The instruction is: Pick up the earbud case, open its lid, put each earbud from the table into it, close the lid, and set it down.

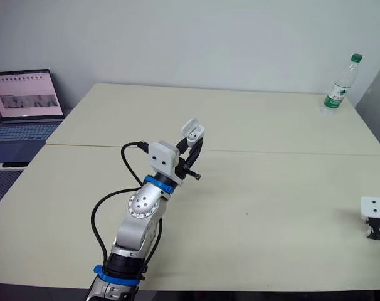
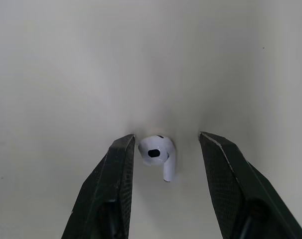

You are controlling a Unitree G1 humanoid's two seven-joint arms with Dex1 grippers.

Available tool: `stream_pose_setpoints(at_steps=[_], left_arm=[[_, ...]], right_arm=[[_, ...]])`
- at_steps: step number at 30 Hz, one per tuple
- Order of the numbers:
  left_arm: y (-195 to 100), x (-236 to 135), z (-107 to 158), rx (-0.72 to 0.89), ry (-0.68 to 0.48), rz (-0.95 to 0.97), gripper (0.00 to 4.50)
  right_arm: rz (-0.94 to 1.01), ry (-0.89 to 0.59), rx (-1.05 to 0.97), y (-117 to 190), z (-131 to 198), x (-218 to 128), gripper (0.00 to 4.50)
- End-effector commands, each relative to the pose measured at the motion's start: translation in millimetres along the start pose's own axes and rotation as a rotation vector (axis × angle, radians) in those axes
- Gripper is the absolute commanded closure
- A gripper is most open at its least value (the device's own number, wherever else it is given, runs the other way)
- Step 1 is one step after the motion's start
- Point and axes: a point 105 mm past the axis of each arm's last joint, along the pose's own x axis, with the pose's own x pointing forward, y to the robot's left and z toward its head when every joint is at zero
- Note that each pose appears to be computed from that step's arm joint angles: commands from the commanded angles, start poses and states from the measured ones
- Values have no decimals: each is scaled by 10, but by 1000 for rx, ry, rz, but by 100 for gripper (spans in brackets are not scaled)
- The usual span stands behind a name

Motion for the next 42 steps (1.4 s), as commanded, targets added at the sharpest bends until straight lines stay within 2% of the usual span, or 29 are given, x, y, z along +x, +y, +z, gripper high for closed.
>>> stream_pose_setpoints(at_steps=[1,16,26,29,32,40,42], left_arm=[[-11,13,184,19,-66,1,373],[-30,23,185,13,-66,-8,373],[-6,27,175,15,-65,-5,373],[-4,27,174,15,-65,-4,373],[2,27,174,16,-64,-3,373],[4,29,174,17,-63,-5,373],[4,17,160,16,-59,-6,373]], right_arm=[[29,62,15,57,-140,-23,240],[15,-31,40,30,8,40,240],[22,-36,49,40,32,42,240],[19,-35,51,32,36,46,299],[18,-40,51,25,52,51,400],[13,-77,41,-12,152,51,404],[4,-208,44,-91,475,30,404]])
